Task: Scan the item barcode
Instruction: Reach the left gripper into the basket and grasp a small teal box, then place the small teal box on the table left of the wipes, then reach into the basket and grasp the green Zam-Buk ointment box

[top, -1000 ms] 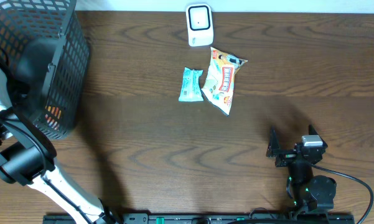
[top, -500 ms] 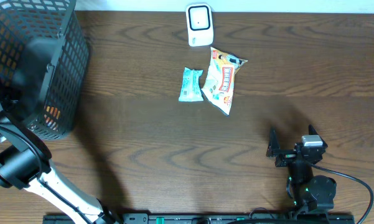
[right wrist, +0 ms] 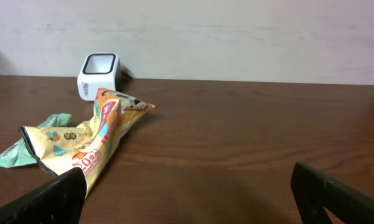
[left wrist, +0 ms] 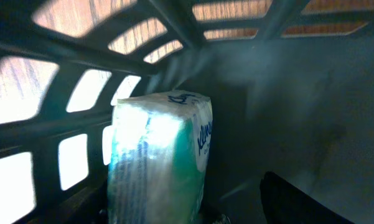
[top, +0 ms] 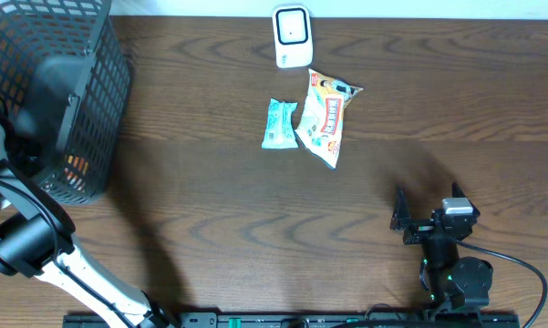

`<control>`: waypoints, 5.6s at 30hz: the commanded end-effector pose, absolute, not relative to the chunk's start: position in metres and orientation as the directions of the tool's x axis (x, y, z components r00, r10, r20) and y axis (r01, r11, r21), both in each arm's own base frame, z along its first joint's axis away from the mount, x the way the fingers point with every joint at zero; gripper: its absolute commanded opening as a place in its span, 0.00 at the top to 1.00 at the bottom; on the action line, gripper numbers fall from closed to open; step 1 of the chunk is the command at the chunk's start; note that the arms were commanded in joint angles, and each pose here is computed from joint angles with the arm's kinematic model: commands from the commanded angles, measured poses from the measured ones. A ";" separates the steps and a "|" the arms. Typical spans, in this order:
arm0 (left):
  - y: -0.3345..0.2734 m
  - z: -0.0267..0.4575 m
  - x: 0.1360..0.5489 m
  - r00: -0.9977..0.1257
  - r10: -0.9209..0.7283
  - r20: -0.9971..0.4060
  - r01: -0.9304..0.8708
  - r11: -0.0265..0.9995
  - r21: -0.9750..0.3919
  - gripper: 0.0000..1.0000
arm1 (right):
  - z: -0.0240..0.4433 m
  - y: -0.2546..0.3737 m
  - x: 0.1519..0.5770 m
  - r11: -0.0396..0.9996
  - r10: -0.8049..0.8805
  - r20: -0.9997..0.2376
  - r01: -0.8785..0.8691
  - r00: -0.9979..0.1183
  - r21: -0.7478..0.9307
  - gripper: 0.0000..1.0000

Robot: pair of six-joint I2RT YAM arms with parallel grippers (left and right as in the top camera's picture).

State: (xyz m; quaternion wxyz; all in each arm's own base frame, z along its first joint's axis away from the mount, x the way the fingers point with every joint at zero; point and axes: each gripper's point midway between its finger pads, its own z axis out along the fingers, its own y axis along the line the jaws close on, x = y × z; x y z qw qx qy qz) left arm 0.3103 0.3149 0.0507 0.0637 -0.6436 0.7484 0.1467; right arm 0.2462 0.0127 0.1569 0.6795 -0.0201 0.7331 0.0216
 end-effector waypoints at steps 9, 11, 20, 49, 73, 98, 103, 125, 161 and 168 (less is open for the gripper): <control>0.320 0.062 0.309 -0.150 -0.937 -0.316 -0.986 0.118 0.119 0.92 | 0.156 0.009 0.246 0.999 -0.010 -0.997 -0.043 -0.076 -0.007 0.01; 0.318 0.076 0.318 -0.138 -0.938 -0.317 -0.990 0.127 0.058 0.92 | 0.156 0.009 0.246 0.999 -0.010 -0.997 -0.043 -0.076 -0.007 0.01; 0.302 0.205 0.356 -0.053 -0.896 -0.441 -0.918 0.218 -0.331 0.93 | 0.156 0.009 0.246 0.999 -0.010 -0.997 -0.043 -0.076 -0.007 0.01; -0.124 0.352 0.402 -0.665 -0.121 -0.737 0.308 0.855 -0.418 0.92 | 0.156 0.009 0.246 0.999 -0.010 -0.997 -0.043 -0.076 -0.007 0.01; -0.145 0.046 0.463 -0.932 0.172 -0.319 0.142 0.983 0.117 0.86 | 0.156 0.009 0.246 0.999 -0.010 -0.997 -0.043 -0.076 -0.007 0.01; -0.076 0.132 0.487 -0.855 0.121 -0.503 -0.068 0.937 0.342 0.42 | 0.156 0.009 0.246 0.999 -0.010 -0.997 -0.043 -0.076 -0.007 0.01; -0.047 0.147 0.489 -0.838 0.029 -0.544 -0.166 0.937 0.307 0.42 | 0.156 0.009 0.246 0.999 -0.010 -0.997 -0.043 -0.076 -0.007 0.01; 0.155 0.363 0.419 -0.249 -0.395 -0.884 -0.702 0.703 -0.117 0.18 | 0.156 0.009 0.246 0.999 -0.010 -0.997 -0.043 -0.076 -0.007 0.01; 0.252 0.131 0.360 -0.043 -0.943 -0.329 -0.989 0.087 -0.123 0.02 | 0.156 0.009 0.246 0.999 -0.010 -0.997 -0.043 -0.076 -0.007 0.01; 0.251 0.110 0.337 0.147 -0.956 -0.252 -0.988 -0.129 -0.086 0.02 | 0.156 0.009 0.246 0.999 -0.010 -0.997 -0.043 -0.076 -0.007 0.01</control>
